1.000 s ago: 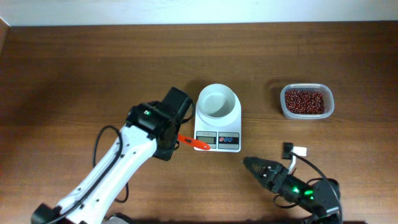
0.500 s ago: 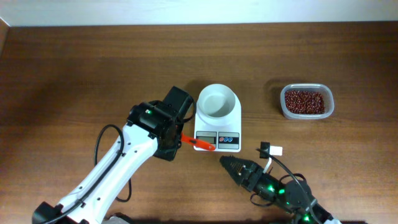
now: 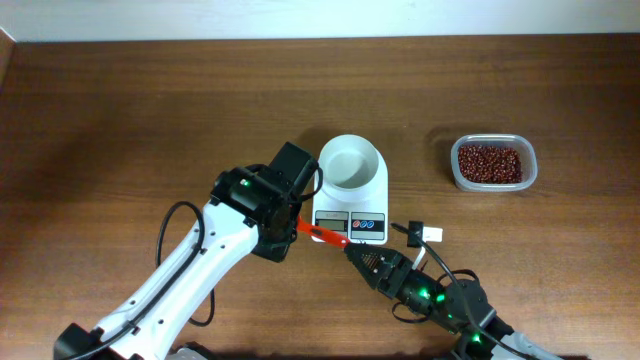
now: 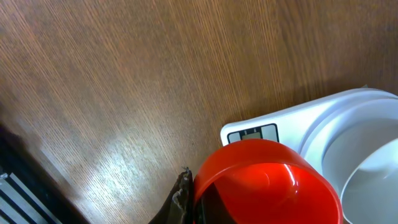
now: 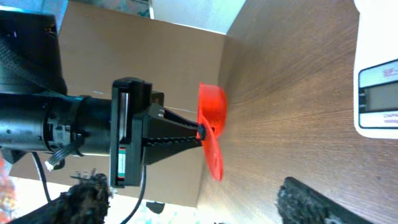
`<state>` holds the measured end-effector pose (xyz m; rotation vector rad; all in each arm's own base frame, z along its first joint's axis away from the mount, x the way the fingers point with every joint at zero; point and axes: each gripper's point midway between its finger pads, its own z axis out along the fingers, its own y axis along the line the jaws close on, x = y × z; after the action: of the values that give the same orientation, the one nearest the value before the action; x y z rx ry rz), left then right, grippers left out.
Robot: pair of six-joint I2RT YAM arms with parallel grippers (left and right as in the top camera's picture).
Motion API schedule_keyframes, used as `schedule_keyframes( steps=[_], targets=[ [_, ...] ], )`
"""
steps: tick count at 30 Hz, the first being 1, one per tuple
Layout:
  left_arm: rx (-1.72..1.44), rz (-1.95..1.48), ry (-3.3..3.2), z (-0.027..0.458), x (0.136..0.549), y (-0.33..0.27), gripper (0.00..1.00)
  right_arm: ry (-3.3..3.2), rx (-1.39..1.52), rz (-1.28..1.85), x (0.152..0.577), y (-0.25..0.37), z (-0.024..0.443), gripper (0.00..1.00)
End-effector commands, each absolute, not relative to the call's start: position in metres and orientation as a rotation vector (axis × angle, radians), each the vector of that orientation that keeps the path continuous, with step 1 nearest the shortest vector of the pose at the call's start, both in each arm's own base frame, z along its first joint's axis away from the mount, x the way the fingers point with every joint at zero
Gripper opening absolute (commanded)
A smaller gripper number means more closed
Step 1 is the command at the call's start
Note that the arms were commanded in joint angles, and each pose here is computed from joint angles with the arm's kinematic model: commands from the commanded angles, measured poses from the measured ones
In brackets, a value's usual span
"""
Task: Scoop and weigh 50g on scale
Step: 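Grasp the scoop handle with the right gripper and release the left gripper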
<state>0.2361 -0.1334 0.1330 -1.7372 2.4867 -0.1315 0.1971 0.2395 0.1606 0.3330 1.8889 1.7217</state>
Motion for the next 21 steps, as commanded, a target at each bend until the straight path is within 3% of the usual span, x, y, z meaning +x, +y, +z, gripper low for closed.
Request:
schedule_keyframes(
  steps=[1,20,21],
  targets=[
    [-1.725,-0.158,2.513,0.135,0.236,-0.139,0.0,1.863,0.301,1.746,0.197,0.244,0.172,0.81],
    [-1.579,-0.162,2.617,0.135,0.216,-0.166,0.0,1.903,0.254,1.691,0.201,0.265,0.168,0.68],
    [-1.581,-0.143,2.621,0.135,0.214,-0.164,0.0,1.901,0.258,1.689,0.202,0.265,0.168,0.64]
  ],
)
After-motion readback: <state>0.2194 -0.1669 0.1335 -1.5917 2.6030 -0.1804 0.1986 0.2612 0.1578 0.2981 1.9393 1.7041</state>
